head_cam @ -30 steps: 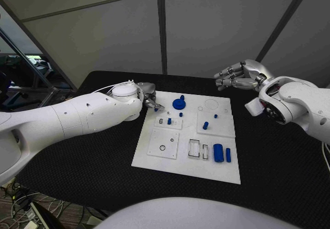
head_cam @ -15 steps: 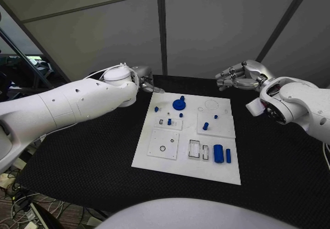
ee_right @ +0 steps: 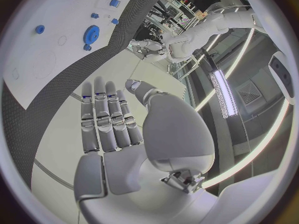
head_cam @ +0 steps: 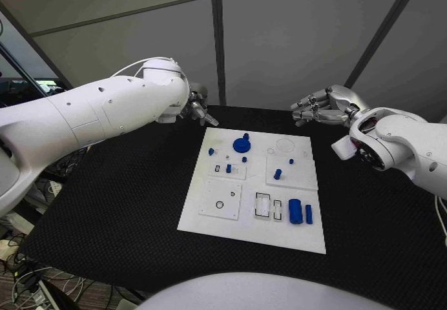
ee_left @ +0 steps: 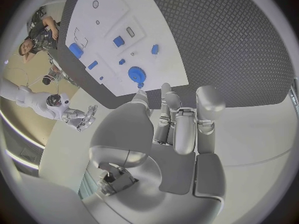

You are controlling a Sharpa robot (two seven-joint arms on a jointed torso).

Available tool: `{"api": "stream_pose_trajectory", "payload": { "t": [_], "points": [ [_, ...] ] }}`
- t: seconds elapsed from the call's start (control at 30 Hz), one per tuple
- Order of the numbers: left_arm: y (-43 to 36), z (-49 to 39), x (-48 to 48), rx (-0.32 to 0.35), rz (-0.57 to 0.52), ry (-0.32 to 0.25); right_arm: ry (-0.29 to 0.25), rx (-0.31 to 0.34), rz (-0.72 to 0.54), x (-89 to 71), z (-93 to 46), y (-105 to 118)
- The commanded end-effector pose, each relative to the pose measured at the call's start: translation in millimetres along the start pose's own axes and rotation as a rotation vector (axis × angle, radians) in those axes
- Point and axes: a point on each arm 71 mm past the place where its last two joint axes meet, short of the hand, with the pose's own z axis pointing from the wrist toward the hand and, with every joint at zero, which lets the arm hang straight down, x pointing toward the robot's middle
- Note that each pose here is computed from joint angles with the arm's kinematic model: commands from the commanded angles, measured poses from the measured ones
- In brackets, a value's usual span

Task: Assemble the parts on the task board

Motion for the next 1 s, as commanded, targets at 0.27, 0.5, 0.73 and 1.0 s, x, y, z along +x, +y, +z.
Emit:
{"api": "stream_pose_trajectory", "payload": {
  "t": [0.27,0.5,0.73,1.0],
  "points": [
    [-8.7,12.4,19.2,-0.024,0.166,0.264,0.005,-0.017,0.002,2.8,2.8,4],
    [-19.3,20.1,25.8,-0.001,0.215,0.259,0.008,-0.021,0.003,4.7,4.1,5],
    [-30.1,26.1,30.5,0.035,0.232,0.22,0.011,-0.023,0.003,5.8,4.9,6],
    [-33.3,30.5,38.9,0.042,0.238,0.242,0.013,-0.025,0.004,6.6,5.6,6]
  ]
}}
